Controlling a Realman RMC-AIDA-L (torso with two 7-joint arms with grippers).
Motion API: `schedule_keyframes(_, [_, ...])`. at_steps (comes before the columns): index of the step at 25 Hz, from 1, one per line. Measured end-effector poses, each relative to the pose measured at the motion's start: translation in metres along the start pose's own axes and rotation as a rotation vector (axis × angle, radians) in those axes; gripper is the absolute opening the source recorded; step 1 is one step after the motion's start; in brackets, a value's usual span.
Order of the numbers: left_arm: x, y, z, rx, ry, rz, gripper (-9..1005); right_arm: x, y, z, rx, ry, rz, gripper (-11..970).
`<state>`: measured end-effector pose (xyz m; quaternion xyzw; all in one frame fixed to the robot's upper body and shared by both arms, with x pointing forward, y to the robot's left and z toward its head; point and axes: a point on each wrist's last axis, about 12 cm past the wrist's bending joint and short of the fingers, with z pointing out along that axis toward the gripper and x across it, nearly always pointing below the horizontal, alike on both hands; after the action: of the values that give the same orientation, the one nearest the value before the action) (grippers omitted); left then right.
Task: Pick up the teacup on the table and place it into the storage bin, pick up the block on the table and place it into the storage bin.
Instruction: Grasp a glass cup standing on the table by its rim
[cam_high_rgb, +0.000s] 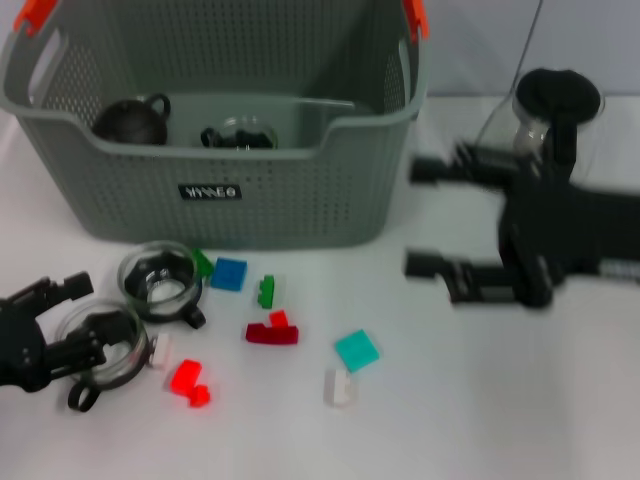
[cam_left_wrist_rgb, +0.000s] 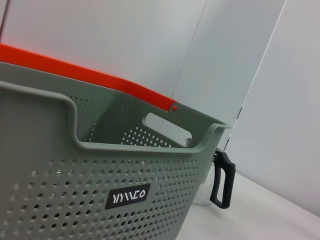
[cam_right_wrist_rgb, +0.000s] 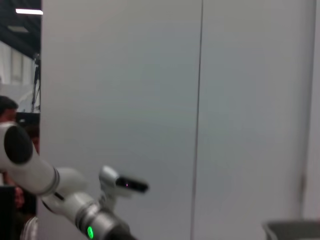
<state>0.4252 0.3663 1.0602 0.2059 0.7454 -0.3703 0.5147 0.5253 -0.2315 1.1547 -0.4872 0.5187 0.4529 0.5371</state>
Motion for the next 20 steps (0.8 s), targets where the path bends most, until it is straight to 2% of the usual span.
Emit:
schedule_keyframes(2, [-0.001, 0.000, 0.000, 0.001, -0.001, 0.002, 906, 0.029, 0.016, -0.013, 0.045, -0.010, 0.006, 822])
schedule_keyframes(6, [-0.006, 0.001, 0.001, 0.017, 0.003, 0.014, 906, 0.067, 0.031, -0.024, 0.131, 0.011, 0.064, 821])
schedule_keyframes(10, [-0.026, 0.002, -0.004, 0.067, 0.043, 0.013, 905, 0.084, 0.035, -0.027, 0.154, 0.075, 0.106, 820])
schedule_keyframes(11, [-0.026, 0.002, -0.004, 0.067, 0.043, 0.013, 905, 0.085, 0.035, -0.028, 0.155, 0.087, 0.110, 819])
schedule_keyframes(13, [-0.066, 0.008, -0.002, 0.100, 0.213, -0.021, 905, 0.086, 0.034, -0.028, 0.158, 0.099, 0.113, 819])
schedule_keyframes(14, [-0.071, 0.008, 0.000, 0.105, 0.234, -0.018, 905, 0.086, 0.034, -0.028, 0.158, 0.102, 0.114, 818])
schedule_keyframes(15, [-0.086, 0.008, 0.005, 0.117, 0.298, -0.001, 905, 0.085, 0.033, -0.028, 0.159, 0.104, 0.112, 818])
schedule_keyframes(16, [-0.101, 0.007, 0.014, 0.132, 0.358, 0.039, 904, 0.085, 0.032, -0.028, 0.159, 0.105, 0.110, 818])
schedule_keyframes(17, [-0.106, 0.006, 0.018, 0.141, 0.384, 0.061, 904, 0.085, 0.030, -0.027, 0.159, 0.107, 0.108, 819])
schedule_keyframes(20, [-0.138, -0.003, 0.052, 0.218, 0.538, 0.245, 904, 0.085, 0.029, -0.026, 0.160, 0.108, 0.108, 820])
